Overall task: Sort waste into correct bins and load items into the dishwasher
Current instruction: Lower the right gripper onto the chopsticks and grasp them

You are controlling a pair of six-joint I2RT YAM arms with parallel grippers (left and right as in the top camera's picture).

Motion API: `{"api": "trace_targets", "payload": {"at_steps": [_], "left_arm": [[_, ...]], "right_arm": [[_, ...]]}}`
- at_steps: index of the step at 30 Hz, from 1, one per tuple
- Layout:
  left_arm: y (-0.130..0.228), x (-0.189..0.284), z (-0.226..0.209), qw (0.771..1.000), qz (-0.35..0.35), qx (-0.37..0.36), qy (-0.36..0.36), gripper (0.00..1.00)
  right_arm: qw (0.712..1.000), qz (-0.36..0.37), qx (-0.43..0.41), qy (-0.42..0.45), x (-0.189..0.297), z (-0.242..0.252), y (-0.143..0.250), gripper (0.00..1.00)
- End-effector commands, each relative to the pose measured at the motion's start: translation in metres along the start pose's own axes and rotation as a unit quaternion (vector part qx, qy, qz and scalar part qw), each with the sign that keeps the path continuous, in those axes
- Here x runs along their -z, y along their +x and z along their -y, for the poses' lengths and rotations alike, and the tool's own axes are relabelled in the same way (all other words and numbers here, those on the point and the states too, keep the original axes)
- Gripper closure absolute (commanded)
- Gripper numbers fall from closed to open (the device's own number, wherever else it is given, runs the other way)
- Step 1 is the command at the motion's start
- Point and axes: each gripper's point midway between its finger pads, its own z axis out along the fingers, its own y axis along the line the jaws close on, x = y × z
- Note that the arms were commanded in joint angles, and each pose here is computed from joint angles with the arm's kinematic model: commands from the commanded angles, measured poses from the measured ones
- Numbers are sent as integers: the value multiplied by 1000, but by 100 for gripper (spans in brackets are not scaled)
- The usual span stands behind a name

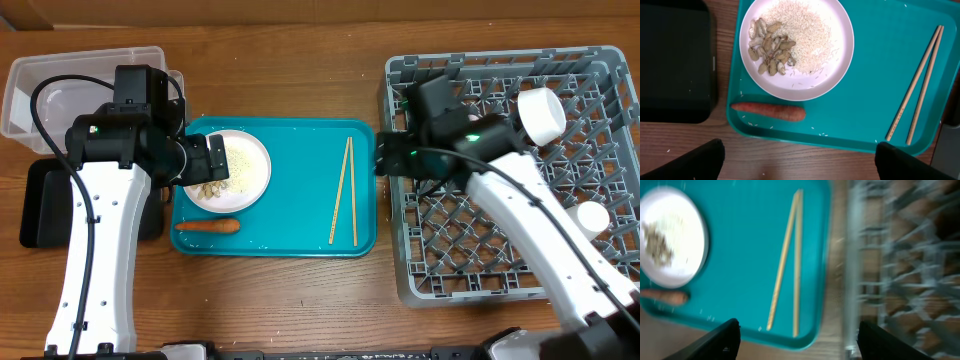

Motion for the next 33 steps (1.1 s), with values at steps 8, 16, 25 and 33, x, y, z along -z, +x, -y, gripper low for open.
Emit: {"api": "trace_targets", "payload": {"at_steps": [8,16,25,33], "left_arm": [[-3,3,0,1000,6,10,3,1],[-3,3,0,1000,5,10,2,0],[-3,3,0,1000,6,10,3,0],[-3,3,0,1000,5,10,2,0]], "right_arm": [[991,-115,39,52,-83,-25,53,29],[983,-162,20,90,-129,-14,71,36],[977,-185,19,106,-155,-5,80,50],[972,-201,17,117,-168,1,88,63]]}}
